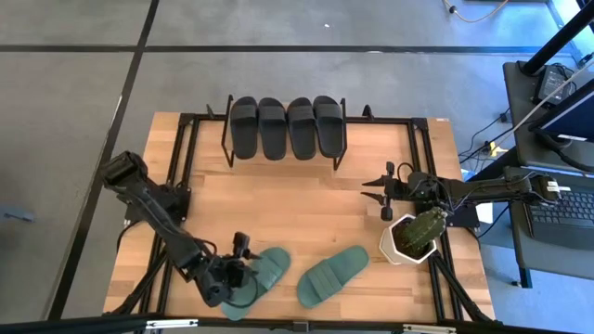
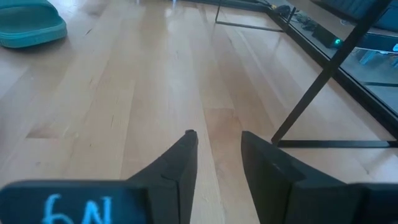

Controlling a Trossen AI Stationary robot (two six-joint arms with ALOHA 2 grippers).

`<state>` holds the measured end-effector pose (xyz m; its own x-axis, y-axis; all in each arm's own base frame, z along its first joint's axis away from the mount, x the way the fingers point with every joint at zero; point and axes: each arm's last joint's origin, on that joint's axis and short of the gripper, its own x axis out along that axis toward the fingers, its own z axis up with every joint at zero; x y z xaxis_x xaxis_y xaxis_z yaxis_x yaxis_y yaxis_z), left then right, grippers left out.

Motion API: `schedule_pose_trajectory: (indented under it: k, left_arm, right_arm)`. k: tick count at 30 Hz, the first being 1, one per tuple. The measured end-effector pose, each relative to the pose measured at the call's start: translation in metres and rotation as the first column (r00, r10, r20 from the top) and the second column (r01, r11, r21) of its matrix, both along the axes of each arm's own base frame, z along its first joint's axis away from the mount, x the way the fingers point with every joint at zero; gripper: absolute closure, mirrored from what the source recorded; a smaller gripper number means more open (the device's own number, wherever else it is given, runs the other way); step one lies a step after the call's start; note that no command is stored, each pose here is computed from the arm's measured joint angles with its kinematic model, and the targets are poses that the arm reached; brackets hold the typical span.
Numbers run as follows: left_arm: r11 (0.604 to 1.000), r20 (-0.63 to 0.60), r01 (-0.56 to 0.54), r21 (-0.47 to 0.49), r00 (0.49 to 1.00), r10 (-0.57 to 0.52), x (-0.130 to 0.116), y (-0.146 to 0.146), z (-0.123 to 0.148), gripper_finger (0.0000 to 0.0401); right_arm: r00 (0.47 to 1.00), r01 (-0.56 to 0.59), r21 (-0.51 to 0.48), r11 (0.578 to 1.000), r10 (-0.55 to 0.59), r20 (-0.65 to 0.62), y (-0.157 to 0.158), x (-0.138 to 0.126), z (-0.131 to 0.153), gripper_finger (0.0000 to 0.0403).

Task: Pick and place slides into the shelf
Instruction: Put the green slide under the shelf

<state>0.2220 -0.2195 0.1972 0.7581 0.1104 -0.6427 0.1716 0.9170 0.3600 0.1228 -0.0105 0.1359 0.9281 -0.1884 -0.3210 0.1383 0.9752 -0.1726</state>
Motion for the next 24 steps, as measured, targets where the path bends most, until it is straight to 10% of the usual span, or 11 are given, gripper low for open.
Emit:
schedule_pose_trajectory:
  k: [24]
  left_arm:
    - [0.986,-0.114,0.065,0.153,0.992,-0.048,0.001,-0.014,-0.054,0.0208]
  right_arm:
    - [1.000,0.009,0.027,1.000,-0.009,0.003,0.000,0.000,0.000,0.0277]
